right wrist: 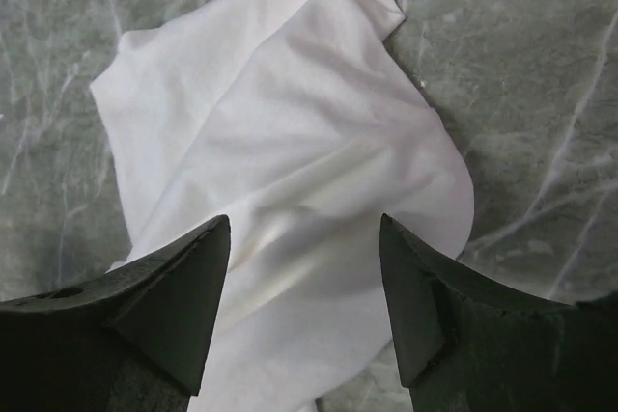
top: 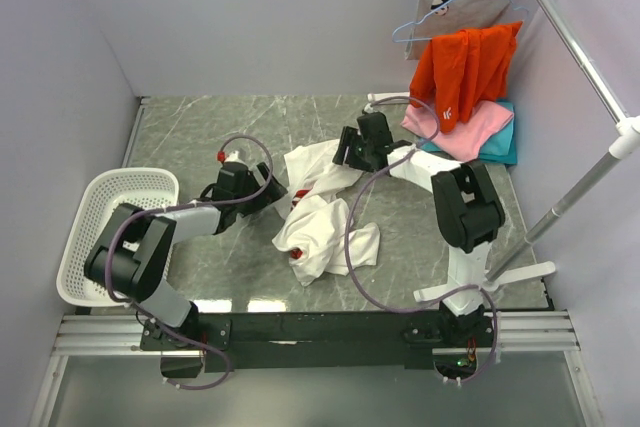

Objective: Fold and stack the t-shirts
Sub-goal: Flatten out the tshirt

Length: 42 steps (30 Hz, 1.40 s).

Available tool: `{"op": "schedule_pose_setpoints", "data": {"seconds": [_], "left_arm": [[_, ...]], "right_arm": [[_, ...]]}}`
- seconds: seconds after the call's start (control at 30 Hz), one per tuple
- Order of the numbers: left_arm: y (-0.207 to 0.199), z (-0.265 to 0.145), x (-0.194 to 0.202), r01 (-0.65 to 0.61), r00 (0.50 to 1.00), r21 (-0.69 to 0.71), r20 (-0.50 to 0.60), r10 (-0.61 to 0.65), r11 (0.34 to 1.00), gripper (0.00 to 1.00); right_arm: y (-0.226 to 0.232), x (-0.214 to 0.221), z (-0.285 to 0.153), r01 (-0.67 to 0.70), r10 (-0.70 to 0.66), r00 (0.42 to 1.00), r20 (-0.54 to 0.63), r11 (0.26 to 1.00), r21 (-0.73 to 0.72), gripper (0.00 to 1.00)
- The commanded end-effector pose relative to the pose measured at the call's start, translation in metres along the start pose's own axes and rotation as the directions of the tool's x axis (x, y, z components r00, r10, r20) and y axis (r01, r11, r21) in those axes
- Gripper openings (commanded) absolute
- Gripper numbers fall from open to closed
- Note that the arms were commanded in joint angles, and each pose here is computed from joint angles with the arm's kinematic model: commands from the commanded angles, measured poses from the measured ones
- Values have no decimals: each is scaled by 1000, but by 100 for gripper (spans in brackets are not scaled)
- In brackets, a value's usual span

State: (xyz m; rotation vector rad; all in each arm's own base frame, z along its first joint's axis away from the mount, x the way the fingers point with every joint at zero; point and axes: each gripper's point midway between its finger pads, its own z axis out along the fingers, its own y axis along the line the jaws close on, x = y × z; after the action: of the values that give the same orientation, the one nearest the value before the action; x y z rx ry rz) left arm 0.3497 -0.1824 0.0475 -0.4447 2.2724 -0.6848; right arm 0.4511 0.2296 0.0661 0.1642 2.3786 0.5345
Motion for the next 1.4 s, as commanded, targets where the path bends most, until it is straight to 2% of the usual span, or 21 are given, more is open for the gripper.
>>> {"op": "schedule_pose_setpoints", "data": {"seconds": [0.0,0.37,0.5,0.77,0.97,1.03,1.07,1.13,1.2,1.23,1.27,1.3,1.33,1.37], "left_arm": [[-21,11,-2,21,1000,90,0,-21,996,97],[-15,25,13,32,999,82,-40,-29,996,97],[-16,25,19,35,998,86,-48,-31,996,96],[-17,27,28,33,997,80,-67,-28,996,96],[-19,28,31,47,997,84,-72,-41,995,94],[-19,29,35,51,996,87,-79,-44,995,93],[-19,29,35,51,996,90,-76,-44,995,91],[-20,30,37,57,996,94,-80,-49,994,87],[-19,32,39,61,995,93,-86,-53,994,74],[-20,32,38,61,995,93,-86,-53,994,69],[-21,32,37,58,995,94,-85,-50,994,56],[-21,32,37,52,996,94,-83,-44,994,50],[-22,32,35,46,996,88,-82,-39,995,42],[-23,31,33,41,996,87,-78,-34,995,26]], "right_arm": [[-3,-13,10,-31,31,999,22,1000,1,70],[-39,-13,-27,-16,-1,993,119,990,139,72],[-51,-8,-26,-25,5,993,117,986,167,72],[-55,13,2,-51,49,999,23,994,100,71],[-36,22,19,-37,36,998,-60,999,-10,63],[-24,15,19,-19,16,999,-43,997,-71,48],[-18,12,19,-12,8,999,-33,995,-100,42],[-11,12,15,-3,-2,999,-41,991,-136,16],[-7,5,6,12,-15,1000,-17,988,-151,0],[-5,2,0,23,-24,1000,-4,987,-156,0],[3,-11,-15,39,-33,999,40,984,-172,0],[1,-11,-22,55,-47,998,52,985,-162,0],[9,-28,-44,76,-58,992,112,983,-168,0],[9,-32,-55,86,-66,990,128,984,-157,0]]}}
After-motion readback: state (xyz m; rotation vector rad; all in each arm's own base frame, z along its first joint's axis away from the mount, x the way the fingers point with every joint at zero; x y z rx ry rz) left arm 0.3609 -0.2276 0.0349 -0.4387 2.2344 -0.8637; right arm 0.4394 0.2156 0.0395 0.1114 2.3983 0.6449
